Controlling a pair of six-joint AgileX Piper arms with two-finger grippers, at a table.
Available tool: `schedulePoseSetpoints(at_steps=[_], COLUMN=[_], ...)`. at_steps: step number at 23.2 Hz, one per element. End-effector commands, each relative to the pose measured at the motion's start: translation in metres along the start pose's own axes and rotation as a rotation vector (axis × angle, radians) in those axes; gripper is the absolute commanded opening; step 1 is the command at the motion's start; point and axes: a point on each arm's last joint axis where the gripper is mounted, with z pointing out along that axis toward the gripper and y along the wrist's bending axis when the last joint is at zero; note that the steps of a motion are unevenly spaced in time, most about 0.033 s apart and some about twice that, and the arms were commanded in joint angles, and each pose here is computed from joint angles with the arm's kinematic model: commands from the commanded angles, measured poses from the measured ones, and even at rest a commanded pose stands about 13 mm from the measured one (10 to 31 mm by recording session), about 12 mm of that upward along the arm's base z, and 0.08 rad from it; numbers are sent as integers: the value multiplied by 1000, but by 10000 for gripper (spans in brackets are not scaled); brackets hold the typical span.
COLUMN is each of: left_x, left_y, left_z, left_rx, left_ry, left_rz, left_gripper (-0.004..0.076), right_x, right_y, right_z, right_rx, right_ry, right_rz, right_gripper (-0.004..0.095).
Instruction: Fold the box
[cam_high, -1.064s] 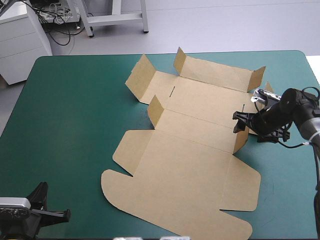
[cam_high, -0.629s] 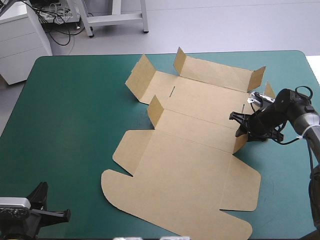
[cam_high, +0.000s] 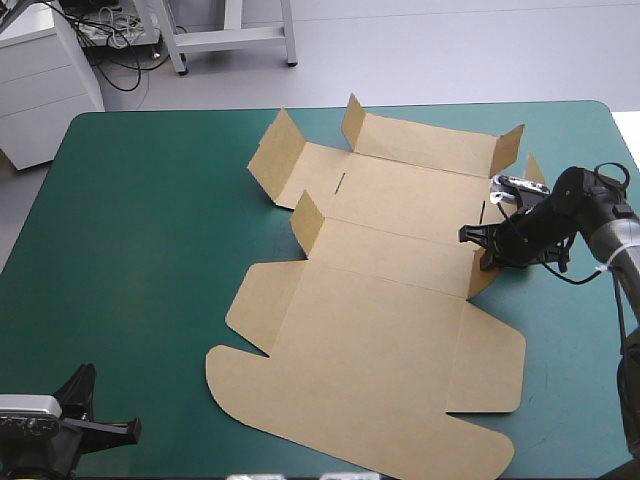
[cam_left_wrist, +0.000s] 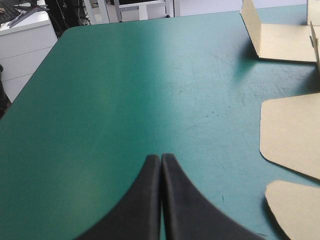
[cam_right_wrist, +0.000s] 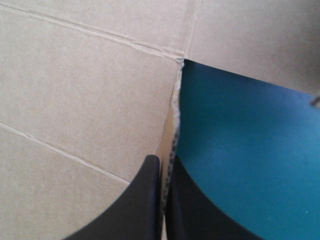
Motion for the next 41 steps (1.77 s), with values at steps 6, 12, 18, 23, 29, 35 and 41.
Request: schedulePoseSetpoints(at_steps=[6,12,18,23,29,35,41], left_x=[-11,-11,-11,-11,-11,-11,-11], left_y=[0,0,0,0,0,0,0], left_z=[-6,-6,-6,-6,-6,-6,-6], left_rx=[3,3,3,3,3,3,3], left_ry=[-102,-102,-102,-102,-102,-102,-102], left_rz=[-4,-4,-4,-4,-4,-4,-4], left_gripper=[-32,-32,-32,-32,-32,-32,-32], right_x=[-39,-69,-78,-74,-69,-77,-74], right_y=[58,102,142,171,198,207,209], right_z=[-51,-39,-19,-3,12,34,42], right_rx=[26,29,14,10,45,83,16], right_ry=[-234,-278,-300,-351,-419,-487,-472], right_rz=[-742,-1027,-1297,-1463,-1691,-1751,-1720], right_gripper=[-4,-4,-23,-23,-23,-23,96])
